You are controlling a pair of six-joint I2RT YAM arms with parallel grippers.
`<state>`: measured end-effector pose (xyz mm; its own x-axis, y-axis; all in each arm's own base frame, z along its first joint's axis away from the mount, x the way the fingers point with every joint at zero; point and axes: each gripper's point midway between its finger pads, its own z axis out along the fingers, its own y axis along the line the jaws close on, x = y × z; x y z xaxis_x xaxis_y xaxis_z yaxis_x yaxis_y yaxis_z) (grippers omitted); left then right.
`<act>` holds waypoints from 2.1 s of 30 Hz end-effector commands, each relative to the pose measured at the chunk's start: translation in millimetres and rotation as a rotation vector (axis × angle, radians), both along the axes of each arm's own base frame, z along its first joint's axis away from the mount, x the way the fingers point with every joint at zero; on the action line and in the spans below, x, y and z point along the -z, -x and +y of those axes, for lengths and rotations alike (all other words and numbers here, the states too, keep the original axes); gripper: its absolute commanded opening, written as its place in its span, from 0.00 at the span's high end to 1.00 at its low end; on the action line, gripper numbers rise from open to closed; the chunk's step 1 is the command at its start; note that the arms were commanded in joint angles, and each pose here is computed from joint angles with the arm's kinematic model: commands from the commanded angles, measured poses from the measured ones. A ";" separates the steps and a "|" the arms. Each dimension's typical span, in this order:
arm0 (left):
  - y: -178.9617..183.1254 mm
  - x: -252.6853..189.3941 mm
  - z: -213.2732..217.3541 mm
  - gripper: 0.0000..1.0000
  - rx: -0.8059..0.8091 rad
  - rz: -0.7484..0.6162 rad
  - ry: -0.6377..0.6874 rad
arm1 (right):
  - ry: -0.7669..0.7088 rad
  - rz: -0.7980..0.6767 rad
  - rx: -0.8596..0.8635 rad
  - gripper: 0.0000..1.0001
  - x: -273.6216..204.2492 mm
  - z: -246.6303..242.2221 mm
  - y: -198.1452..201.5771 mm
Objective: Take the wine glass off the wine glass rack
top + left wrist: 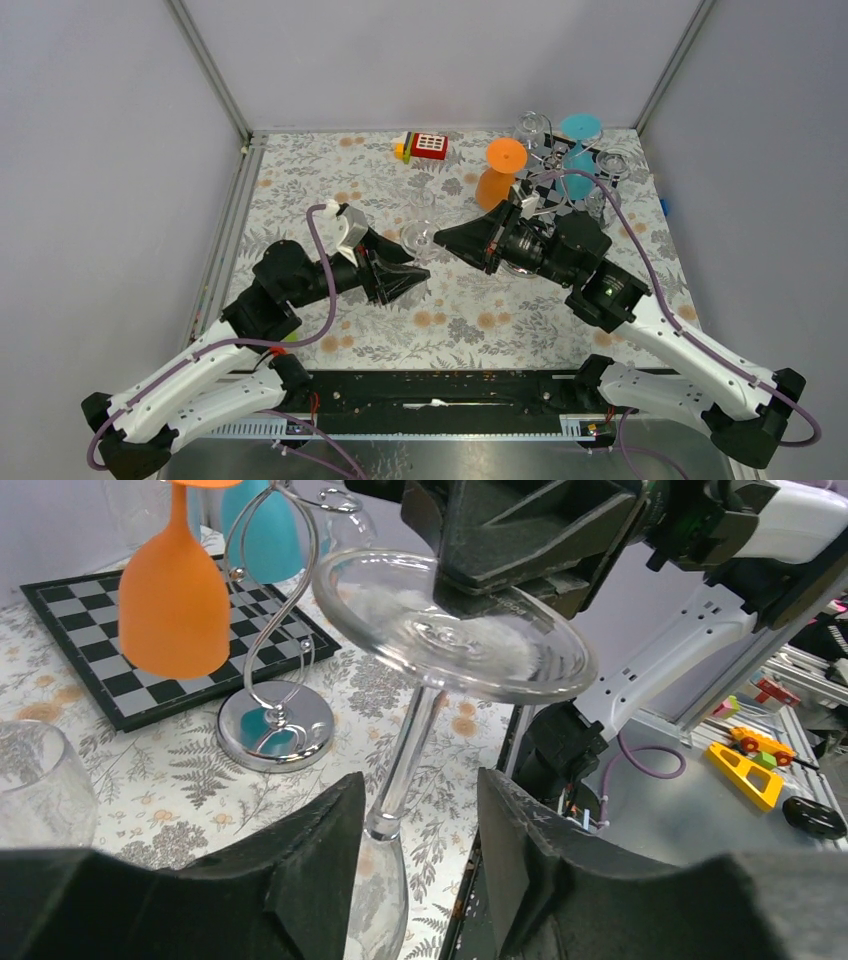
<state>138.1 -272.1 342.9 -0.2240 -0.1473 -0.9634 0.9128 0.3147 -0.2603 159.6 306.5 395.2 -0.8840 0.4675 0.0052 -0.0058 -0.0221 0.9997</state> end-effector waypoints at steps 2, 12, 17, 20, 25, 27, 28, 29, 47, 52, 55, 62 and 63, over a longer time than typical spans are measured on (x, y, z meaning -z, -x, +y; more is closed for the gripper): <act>13.4 -36.3 -4.3 0.57 0.085 -0.097 0.065 | -0.121 -0.066 -0.055 1.00 -49.7 1.3 13.9; 13.5 -42.8 -7.3 1.00 0.098 -0.087 0.075 | -0.130 -0.068 -0.086 1.00 -52.7 5.0 18.4; 14.9 -50.3 -4.9 1.00 0.092 -0.091 0.111 | -0.140 -0.082 -0.105 0.93 -55.4 8.3 19.5; 13.7 -57.8 -0.3 1.00 0.066 -0.095 0.139 | -0.142 -0.100 -0.097 0.69 -54.2 9.0 17.6; 4.2 -71.5 14.2 1.00 -0.039 -0.082 0.198 | -0.130 -0.167 -0.030 0.34 -51.2 2.4 11.0; -5.5 -76.1 22.4 1.00 -0.115 -0.064 0.237 | -0.118 -0.197 0.004 0.30 -50.2 -2.5 8.6; -12.6 -78.1 27.8 1.00 -0.166 -0.054 0.259 | -0.104 -0.207 0.020 0.29 -48.1 -5.0 7.5; -20.0 -80.3 33.8 1.00 -0.219 -0.048 0.283 | -0.094 -0.219 0.037 0.28 -47.4 -8.1 6.7; -55.2 -155.3 133.4 1.00 -0.611 0.065 0.941 | -0.083 -0.415 0.055 0.17 -43.0 5.3 14.8; -60.0 -149.0 134.8 1.00 -0.629 0.157 0.955 | -0.042 -0.432 0.095 0.19 -35.9 6.1 11.6; -60.0 -146.2 138.4 1.00 -0.627 0.200 0.993 | -0.020 -0.418 0.101 0.20 -28.5 9.6 9.0; -52.5 -149.6 138.9 1.00 -0.564 0.250 1.054 | -0.072 -0.492 0.068 0.35 -44.9 27.5 12.0; -51.7 -149.1 138.2 1.00 -0.555 0.259 1.058 | -0.085 -0.509 0.068 0.37 -47.8 28.7 12.5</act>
<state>199.8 -142.1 476.7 -0.0151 -0.9356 -0.3528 0.5744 0.2807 -0.7689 151.1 332.0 407.6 -0.7927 0.5088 -0.3359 -0.3914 -0.0023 0.9202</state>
